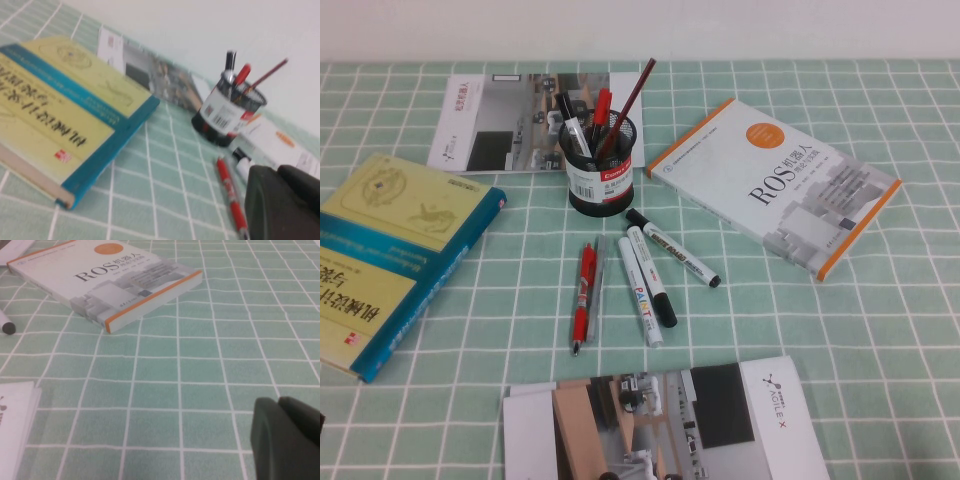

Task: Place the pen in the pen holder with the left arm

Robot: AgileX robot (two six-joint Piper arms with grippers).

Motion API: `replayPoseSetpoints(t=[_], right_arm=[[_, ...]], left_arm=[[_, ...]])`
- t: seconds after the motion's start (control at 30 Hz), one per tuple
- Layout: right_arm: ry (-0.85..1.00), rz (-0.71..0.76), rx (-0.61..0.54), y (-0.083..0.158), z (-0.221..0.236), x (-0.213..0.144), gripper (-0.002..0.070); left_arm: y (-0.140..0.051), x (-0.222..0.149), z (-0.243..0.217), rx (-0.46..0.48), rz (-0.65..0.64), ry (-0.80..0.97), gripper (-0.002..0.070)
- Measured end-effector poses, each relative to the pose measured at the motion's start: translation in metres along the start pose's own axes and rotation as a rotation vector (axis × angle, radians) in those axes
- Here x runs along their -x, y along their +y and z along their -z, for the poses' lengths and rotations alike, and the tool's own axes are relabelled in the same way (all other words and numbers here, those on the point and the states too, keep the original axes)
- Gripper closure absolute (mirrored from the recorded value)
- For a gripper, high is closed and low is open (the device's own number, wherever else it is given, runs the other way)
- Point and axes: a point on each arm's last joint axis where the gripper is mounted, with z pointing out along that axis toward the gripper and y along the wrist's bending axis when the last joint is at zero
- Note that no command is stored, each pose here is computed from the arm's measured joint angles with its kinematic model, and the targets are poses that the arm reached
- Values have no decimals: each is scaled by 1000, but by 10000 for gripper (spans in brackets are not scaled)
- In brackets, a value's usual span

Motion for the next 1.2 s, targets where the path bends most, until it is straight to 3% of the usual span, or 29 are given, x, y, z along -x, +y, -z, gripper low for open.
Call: replayPoseSetpoints(t=[0.17,0.3,0.47,0.7,0.93,1.2], right_arm=[[0,0,0,0,0,0,696],[0,0,0,0,0,0,696],[0,0,0,0,0,0,696],[0,0,0,0,0,0,696],[0,0,0,0,0,0,696],[0,0,0,0,0,0,696]], left_arm=[[-2,3,1,-3,38,4,676],[-18,26,1,7,40,98,676],[-48,72,-11,42,14,292,676],[-65,96,-60,103,-117,640,676],[-65,84,-137,125,-181,864,676],[-98,48,-221,58,-308,1042,676]])
